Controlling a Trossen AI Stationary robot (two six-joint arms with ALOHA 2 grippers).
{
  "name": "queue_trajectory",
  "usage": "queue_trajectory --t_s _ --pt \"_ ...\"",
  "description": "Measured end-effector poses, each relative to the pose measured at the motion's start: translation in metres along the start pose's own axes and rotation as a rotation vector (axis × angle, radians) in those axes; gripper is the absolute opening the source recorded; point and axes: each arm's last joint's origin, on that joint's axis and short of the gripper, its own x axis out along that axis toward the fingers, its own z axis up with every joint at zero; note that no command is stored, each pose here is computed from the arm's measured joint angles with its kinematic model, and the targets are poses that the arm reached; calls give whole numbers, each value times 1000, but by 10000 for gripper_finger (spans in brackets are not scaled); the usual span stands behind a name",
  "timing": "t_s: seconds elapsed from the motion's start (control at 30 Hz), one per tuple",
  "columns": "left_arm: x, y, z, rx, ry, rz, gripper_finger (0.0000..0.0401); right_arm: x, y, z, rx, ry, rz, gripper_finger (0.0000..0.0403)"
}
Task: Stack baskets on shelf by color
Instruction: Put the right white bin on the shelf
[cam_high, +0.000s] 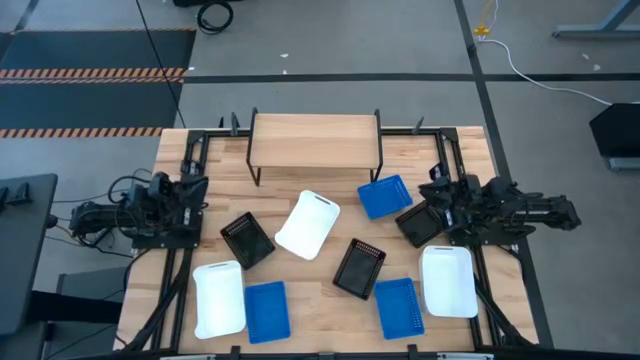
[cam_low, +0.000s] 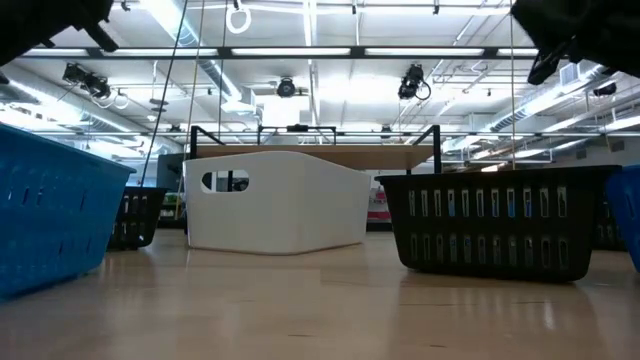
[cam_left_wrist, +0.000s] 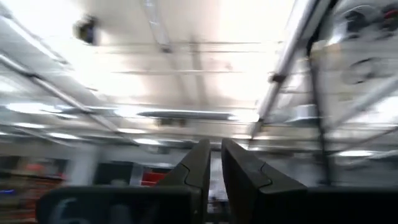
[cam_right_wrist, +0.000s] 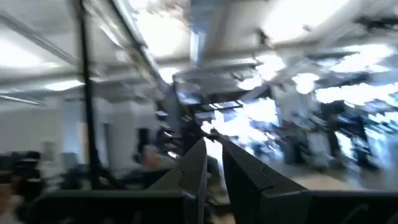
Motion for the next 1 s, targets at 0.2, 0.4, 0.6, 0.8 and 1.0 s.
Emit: queue_trajectory --t_s 0.2,0.4,0.6,0.8,1.0 --pt "0 3 0 26 5 108 69 9 -2 26 44 258 -168 103" --pt "0 3 -6 -49 62 106 122 34 3 78 69 493 -272 169" --pt "-1 2 -12 -102 116 89 176 76 9 106 114 931 -339 189" --pt "2 1 -13 -110 176 59 197 111 14 90 81 1431 -365 190" --pt "12 -2 -17 -101 289 65 192 123 24 61 146 1801 -290 190"
